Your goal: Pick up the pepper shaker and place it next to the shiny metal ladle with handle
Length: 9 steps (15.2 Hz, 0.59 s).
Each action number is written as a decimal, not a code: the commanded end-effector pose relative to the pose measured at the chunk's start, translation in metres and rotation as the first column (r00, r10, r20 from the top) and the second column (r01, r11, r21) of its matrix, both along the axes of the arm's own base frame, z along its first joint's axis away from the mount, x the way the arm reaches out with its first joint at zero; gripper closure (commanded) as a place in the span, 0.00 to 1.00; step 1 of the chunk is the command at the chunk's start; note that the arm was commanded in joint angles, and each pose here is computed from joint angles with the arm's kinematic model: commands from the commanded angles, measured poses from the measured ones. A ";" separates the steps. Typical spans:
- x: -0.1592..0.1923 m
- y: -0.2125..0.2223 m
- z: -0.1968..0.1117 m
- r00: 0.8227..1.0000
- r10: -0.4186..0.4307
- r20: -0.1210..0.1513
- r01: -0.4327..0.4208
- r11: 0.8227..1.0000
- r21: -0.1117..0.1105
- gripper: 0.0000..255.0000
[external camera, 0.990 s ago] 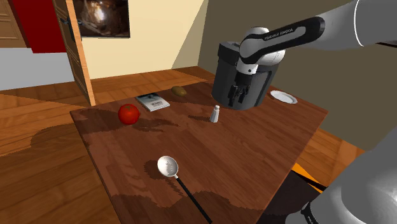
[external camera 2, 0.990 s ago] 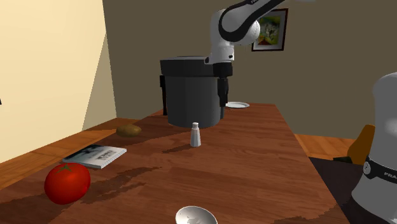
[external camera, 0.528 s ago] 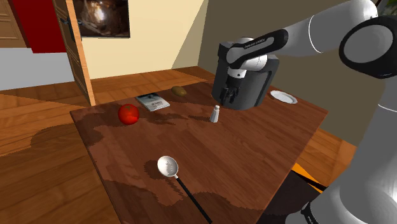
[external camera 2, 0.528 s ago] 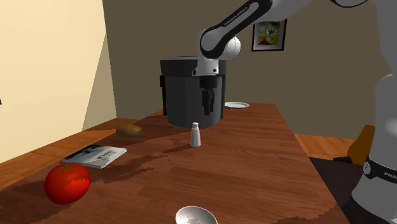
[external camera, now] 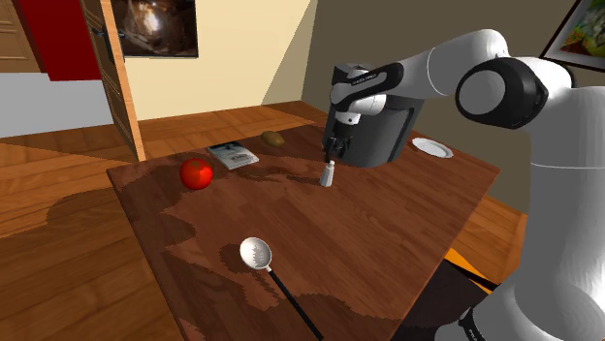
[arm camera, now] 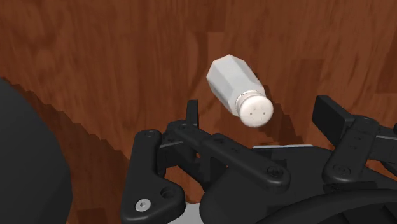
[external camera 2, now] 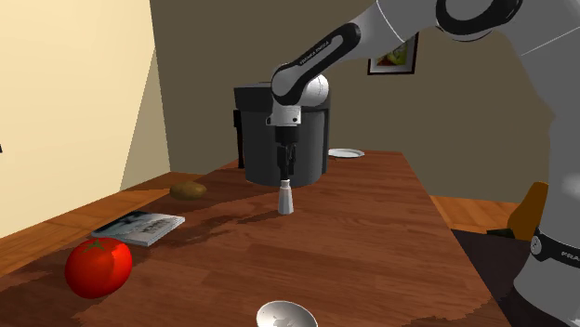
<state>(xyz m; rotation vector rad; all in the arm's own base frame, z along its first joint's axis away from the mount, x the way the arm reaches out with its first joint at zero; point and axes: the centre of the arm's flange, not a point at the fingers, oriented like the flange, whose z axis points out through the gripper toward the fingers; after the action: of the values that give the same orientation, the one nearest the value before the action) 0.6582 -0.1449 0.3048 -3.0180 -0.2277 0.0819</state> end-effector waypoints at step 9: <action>0.001 0.003 -0.034 1.000 0.000 0.001 0.000 1.000 0.001 0.00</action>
<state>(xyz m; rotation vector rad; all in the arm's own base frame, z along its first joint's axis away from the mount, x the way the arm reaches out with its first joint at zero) 0.6589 -0.1418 0.2711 -3.0172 -0.2284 0.0810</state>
